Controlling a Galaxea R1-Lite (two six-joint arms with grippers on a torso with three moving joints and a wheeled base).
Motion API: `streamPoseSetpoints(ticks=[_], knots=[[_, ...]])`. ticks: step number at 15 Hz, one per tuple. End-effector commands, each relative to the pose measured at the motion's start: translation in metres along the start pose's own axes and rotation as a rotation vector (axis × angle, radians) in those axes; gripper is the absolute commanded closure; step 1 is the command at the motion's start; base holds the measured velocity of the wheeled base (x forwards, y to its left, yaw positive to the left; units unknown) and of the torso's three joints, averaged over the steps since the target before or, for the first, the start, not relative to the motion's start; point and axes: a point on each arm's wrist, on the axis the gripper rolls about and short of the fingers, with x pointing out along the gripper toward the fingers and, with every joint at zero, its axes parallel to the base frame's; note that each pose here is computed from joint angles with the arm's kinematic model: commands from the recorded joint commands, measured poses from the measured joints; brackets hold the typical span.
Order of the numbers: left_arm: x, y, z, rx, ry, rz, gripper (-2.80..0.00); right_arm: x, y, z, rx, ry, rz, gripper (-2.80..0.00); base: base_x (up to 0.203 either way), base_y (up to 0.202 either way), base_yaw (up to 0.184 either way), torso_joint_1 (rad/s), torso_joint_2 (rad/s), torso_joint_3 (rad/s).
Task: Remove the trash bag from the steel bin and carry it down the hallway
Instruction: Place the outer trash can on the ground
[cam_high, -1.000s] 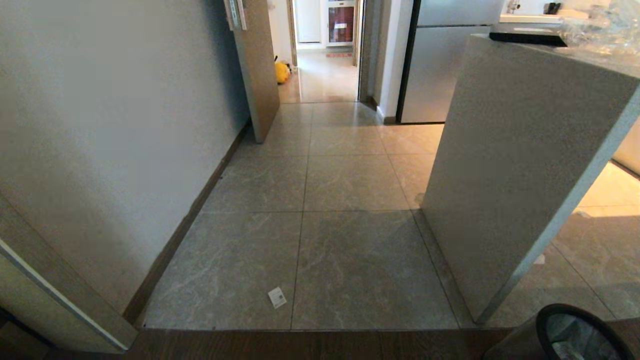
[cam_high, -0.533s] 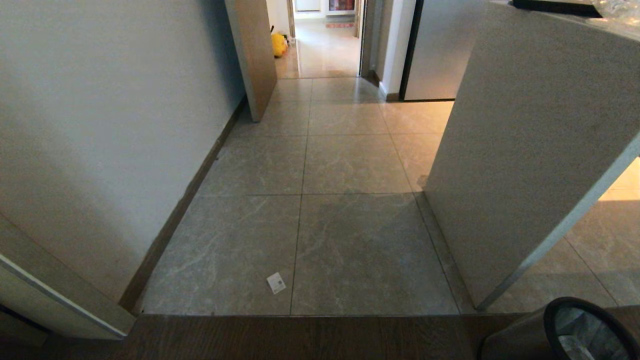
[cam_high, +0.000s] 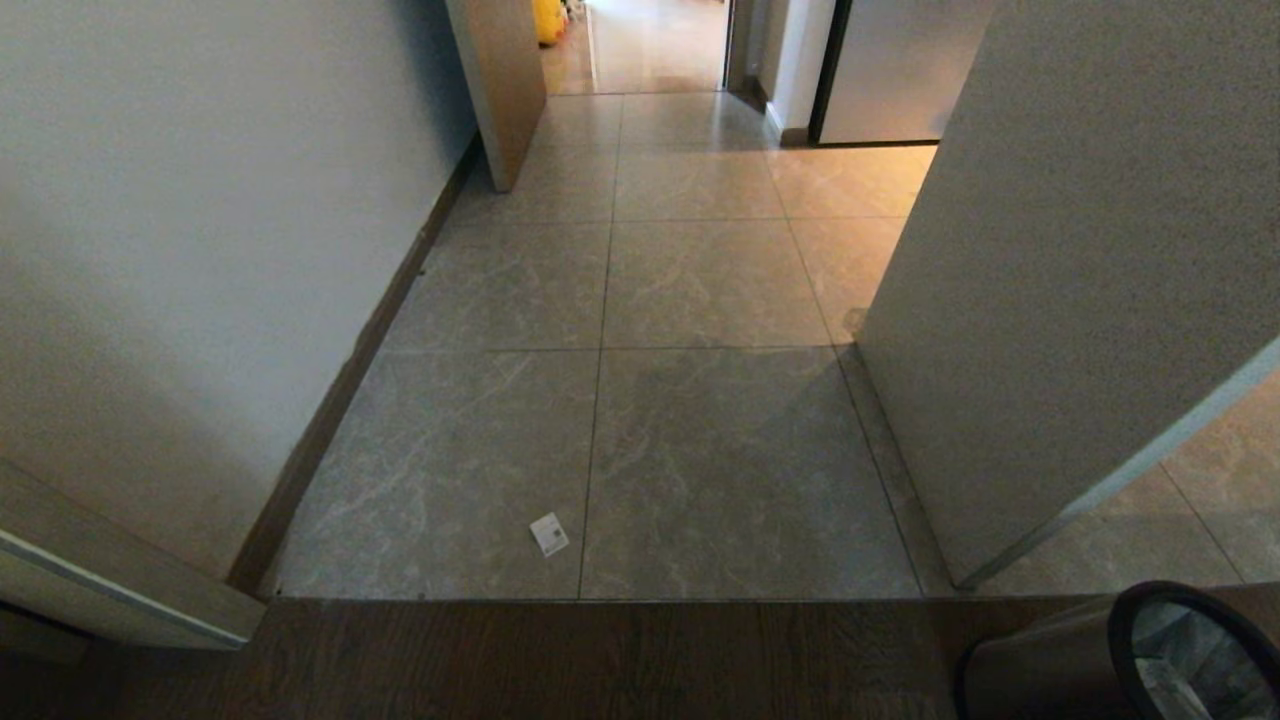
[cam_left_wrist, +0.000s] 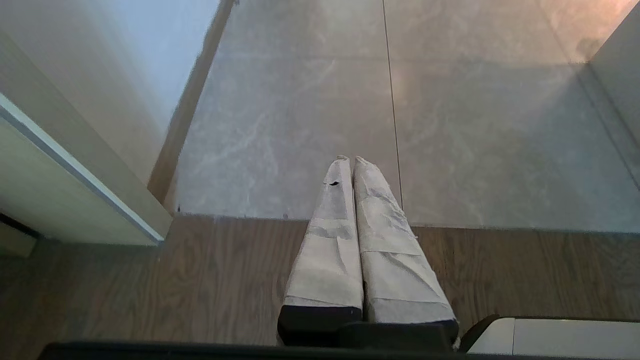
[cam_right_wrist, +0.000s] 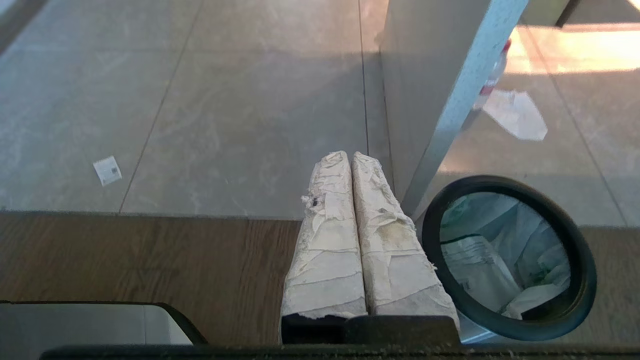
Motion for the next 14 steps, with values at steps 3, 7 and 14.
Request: streamPoseSetpoints(ticks=[3, 7, 14], knots=[[0.0, 0.0, 0.0, 0.0, 0.0, 0.0, 0.0, 0.0, 0.0, 0.0, -0.001, -0.001, 0.0, 0.0, 0.0, 0.0, 0.0, 0.002, 0.0, -0.199], [0.0, 0.0, 0.0, 0.0, 0.0, 0.0, 0.0, 0.0, 0.0, 0.0002, -0.002, -0.002, 0.0, 0.0, 0.0, 0.0, 0.0, 0.001, 0.0, -0.199], [0.0, 0.0, 0.0, 0.0, 0.0, 0.0, 0.0, -0.0001, -0.0001, 0.0003, 0.01, -0.002, -0.003, 0.0, 0.0, 0.0, 0.0, 0.001, 0.0, -0.175]])
